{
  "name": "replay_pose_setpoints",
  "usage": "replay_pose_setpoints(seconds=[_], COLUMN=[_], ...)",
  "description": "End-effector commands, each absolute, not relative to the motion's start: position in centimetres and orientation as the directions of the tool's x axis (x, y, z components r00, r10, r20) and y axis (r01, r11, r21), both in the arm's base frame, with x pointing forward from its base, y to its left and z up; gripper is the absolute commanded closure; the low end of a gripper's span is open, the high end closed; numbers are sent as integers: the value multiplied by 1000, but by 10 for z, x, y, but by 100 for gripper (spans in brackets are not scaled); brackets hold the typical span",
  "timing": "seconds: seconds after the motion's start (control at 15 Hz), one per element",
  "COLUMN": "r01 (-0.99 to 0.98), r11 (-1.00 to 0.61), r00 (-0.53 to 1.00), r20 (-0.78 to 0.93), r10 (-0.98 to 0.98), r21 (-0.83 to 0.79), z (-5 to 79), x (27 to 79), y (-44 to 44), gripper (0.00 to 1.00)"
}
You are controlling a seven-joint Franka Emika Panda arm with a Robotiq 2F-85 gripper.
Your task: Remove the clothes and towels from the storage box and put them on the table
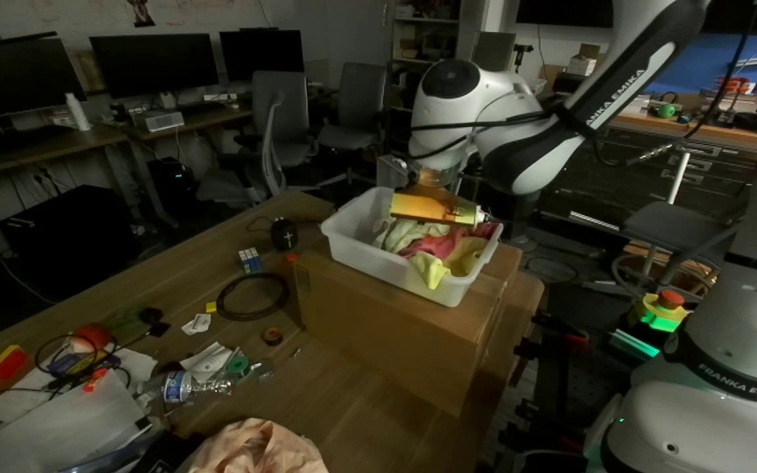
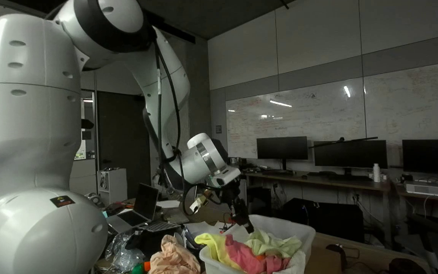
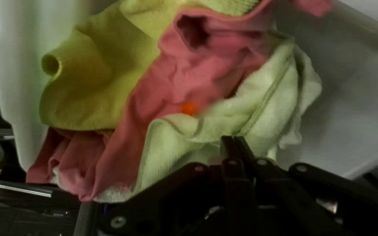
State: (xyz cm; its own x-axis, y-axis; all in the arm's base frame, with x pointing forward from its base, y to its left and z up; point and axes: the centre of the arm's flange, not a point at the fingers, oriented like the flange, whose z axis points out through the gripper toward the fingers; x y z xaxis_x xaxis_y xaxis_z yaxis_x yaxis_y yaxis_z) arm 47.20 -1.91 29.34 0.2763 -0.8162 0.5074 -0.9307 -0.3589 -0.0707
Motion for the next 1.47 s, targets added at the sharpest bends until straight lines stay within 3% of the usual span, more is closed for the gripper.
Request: replay_pose_setpoints(seconds=[0.0, 0.47, 0.93, 1.2, 1.4], r01=[-916, -823, -762, -742, -759], r11=[-336, -291, -280, -290, -377], r00=[146, -105, -237, -256, -136], r20=[599, 635, 653, 655, 697], r10=[-788, -766, -719, -710, -704], r21=[-218, -487, -584, -604, -530], z=[367, 479, 590, 634, 646], x=[424, 383, 340, 332, 342], y=[1, 47, 90, 113, 143], gripper=[99, 99, 99, 99, 99])
